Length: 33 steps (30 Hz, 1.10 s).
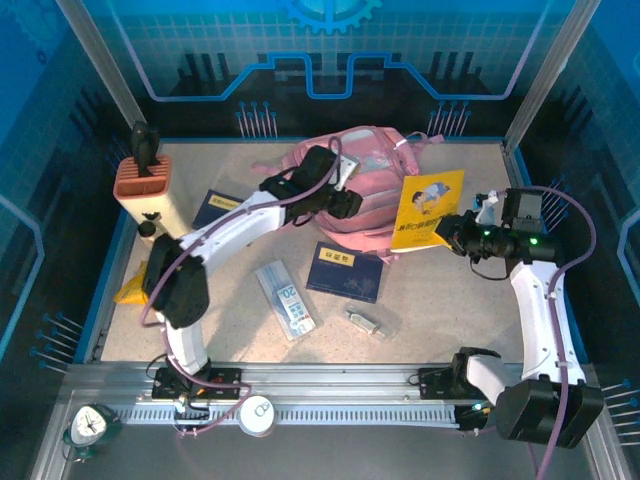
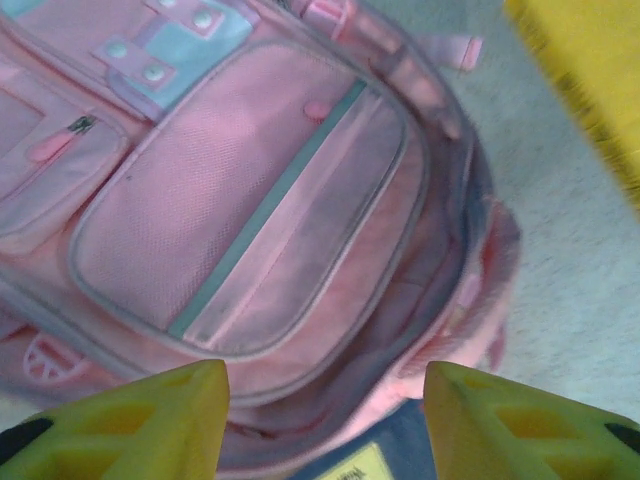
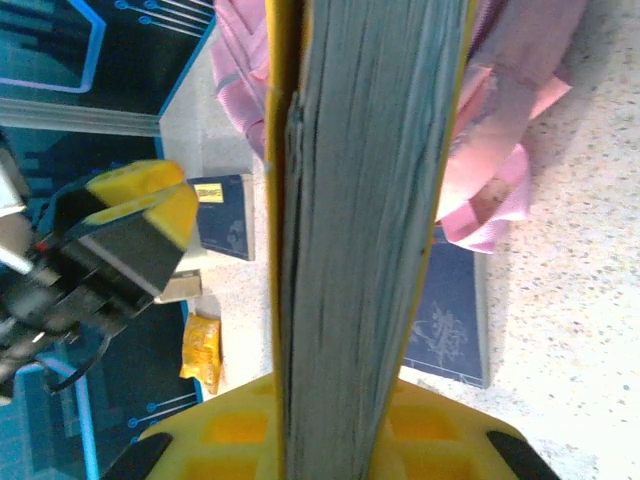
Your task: Pack the student bag
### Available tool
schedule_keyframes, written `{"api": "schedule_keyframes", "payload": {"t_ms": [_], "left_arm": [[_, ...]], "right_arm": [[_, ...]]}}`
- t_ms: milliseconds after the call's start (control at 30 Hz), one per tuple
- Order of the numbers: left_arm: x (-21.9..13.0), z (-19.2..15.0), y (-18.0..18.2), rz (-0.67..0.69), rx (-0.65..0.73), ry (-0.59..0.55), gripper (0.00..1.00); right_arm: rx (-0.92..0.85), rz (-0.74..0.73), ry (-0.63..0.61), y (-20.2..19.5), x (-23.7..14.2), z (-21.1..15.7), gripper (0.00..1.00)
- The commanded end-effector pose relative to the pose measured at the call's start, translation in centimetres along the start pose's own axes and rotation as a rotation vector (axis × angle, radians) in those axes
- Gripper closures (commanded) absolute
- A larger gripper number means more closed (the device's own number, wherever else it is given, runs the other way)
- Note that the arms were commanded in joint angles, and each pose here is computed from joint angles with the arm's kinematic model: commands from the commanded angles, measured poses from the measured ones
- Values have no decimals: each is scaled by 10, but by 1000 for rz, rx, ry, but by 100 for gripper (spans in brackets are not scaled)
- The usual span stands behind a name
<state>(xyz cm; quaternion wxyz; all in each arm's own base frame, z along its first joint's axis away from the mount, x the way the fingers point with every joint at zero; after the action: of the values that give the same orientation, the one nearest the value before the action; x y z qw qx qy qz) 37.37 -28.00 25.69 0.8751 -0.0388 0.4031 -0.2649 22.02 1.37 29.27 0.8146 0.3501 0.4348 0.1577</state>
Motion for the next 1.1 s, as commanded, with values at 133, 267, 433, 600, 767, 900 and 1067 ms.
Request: {"api": "schedule_keyframes", "payload": {"t_ms": [133,267,433,600,767,900,1067], "left_arm": [[56,6,-7,-6,163,88,38],[84,1,-6,17,223,136,34],[112,1,0,63,259,169,32],[133,-2,4,85,299,190,30],[146,-8,6,98,346,185,31],[147,-3,10,161,373,175,45],[141,3,9,178,399,156,77]], "right_arm": [[-54,-9,-42,2,-9,10,93],[-46,-17,-39,-1,-6,13,93],[-39,-18,-32,-4,-2,17,94],[-39,-12,-33,-3,-1,21,94],[-32,-20,-30,-6,2,22,95],[-35,-22,-31,-6,2,23,96],[-43,-40,-34,-6,0,23,98]]}}
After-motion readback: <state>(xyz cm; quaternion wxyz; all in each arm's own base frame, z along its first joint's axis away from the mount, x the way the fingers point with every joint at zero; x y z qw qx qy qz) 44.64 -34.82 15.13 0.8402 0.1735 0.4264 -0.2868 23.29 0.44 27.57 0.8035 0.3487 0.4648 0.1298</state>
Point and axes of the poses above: each hand's point on the last joint's axis, 136 mm out from that joint toward the fingers, its own x axis out along the fingers, its own y axis along the line the jaws close on, z = x × y, the point moved 9 cm from there along -x, back along the fingers, and after that the axes turned 12 degrees about -x, right-handed, at the moved point
